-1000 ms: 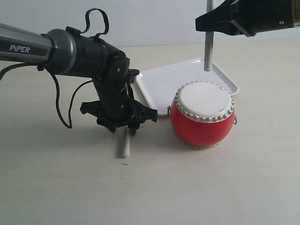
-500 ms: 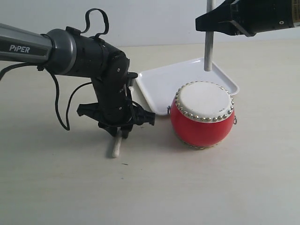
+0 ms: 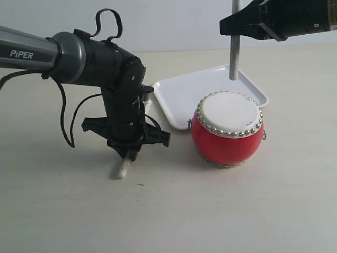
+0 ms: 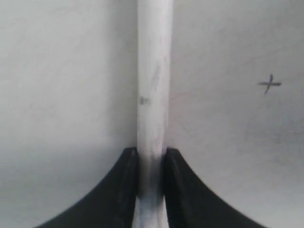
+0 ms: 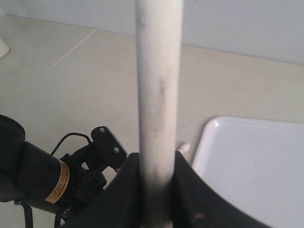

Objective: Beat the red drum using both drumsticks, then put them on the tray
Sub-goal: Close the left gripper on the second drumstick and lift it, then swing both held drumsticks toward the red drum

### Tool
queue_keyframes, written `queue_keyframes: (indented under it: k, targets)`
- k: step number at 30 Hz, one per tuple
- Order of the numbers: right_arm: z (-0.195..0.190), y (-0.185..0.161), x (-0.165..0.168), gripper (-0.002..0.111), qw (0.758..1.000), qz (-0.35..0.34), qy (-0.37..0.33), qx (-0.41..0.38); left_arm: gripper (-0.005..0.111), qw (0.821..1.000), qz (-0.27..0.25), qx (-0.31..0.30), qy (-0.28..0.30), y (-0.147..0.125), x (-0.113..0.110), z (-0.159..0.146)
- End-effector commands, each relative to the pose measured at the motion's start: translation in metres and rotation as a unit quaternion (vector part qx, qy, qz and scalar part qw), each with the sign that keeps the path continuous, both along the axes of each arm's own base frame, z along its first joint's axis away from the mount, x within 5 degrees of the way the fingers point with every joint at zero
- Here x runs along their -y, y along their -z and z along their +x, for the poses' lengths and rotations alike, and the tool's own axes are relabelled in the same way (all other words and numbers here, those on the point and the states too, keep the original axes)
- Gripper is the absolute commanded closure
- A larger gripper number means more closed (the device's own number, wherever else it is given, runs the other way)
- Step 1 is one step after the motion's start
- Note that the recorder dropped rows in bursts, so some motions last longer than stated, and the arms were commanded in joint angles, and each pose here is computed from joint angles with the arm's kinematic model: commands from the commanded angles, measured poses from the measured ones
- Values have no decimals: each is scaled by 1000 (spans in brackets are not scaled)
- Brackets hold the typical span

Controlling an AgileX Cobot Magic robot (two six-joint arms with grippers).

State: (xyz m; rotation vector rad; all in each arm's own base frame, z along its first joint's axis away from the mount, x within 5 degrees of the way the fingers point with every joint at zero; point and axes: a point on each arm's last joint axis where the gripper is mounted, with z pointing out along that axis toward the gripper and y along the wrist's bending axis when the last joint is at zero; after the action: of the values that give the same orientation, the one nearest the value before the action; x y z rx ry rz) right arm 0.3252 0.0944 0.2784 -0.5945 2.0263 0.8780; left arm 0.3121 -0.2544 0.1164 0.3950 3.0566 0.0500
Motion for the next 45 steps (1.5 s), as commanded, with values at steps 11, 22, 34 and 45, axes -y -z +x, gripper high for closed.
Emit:
queue_keyframes:
  k: [11, 22, 34, 45]
  targets:
    - [-2, -1, 2, 108, 999, 23, 21, -32, 107, 991, 17, 114, 71, -81, -22, -6]
    - [31, -2, 41, 108, 941, -209, 230, 136, 107, 973, -20, 192, 124, -107, -55, -43]
    - [30, 14, 57, 108, 874, -397, 196, 202, 107, 959, -67, 240, 136, -112, -45, -37]
    - [-1, 34, 83, 108, 832, -513, 188, -94, 107, 960, -55, 221, 165, -110, -45, -41]
